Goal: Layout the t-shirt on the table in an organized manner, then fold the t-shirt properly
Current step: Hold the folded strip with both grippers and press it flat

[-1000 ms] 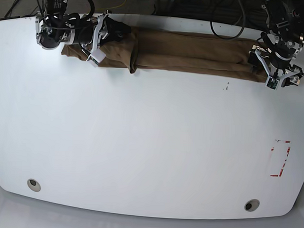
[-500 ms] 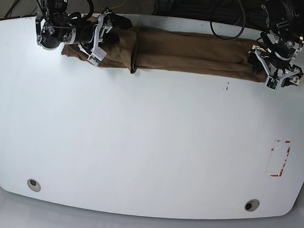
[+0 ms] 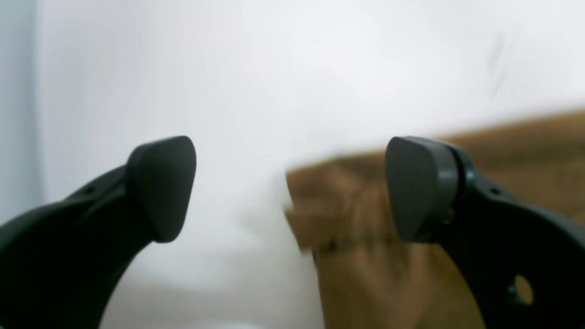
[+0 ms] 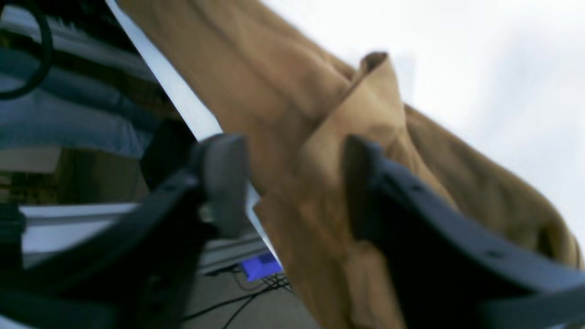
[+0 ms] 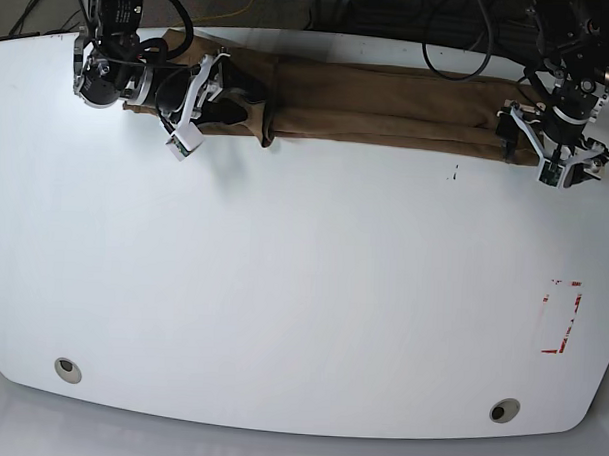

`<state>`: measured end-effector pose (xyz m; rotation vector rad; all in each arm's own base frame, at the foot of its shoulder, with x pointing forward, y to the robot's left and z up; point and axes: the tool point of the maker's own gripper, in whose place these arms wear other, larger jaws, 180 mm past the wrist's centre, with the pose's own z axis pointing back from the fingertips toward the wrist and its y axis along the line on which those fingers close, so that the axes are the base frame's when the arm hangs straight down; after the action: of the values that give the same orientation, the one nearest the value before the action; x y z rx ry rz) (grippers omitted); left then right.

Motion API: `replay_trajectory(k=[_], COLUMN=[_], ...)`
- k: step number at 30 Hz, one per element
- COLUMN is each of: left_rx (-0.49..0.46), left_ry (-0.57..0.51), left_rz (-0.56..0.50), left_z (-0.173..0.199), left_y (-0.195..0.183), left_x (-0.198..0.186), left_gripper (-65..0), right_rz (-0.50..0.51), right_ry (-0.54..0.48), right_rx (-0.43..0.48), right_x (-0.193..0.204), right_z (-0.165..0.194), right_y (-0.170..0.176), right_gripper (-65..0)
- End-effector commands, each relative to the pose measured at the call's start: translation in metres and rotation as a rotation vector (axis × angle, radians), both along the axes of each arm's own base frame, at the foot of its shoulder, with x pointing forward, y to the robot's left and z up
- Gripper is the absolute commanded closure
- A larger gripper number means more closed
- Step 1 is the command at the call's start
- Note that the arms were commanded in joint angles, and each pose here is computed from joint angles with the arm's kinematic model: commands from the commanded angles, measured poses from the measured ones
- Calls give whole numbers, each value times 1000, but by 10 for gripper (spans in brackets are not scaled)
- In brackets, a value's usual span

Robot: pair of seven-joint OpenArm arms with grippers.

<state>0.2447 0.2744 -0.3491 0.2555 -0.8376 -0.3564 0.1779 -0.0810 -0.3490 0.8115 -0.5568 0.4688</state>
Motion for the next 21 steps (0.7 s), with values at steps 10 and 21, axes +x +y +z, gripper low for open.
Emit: replay_trajectory(k=[10, 21], left_rx=[35, 40], left_ry=[-79, 36], left_rz=[-20, -17], left_z=[28, 2], left_y=[-1, 1], left_x=[8, -29], left_gripper=[-128, -23], right_rz=[0, 1], right_ry=[-30, 22], right_rx=[16, -18], right_x=[1, -17], right_z=[8, -4], right_y=[0, -5], right_gripper=[-3, -8])
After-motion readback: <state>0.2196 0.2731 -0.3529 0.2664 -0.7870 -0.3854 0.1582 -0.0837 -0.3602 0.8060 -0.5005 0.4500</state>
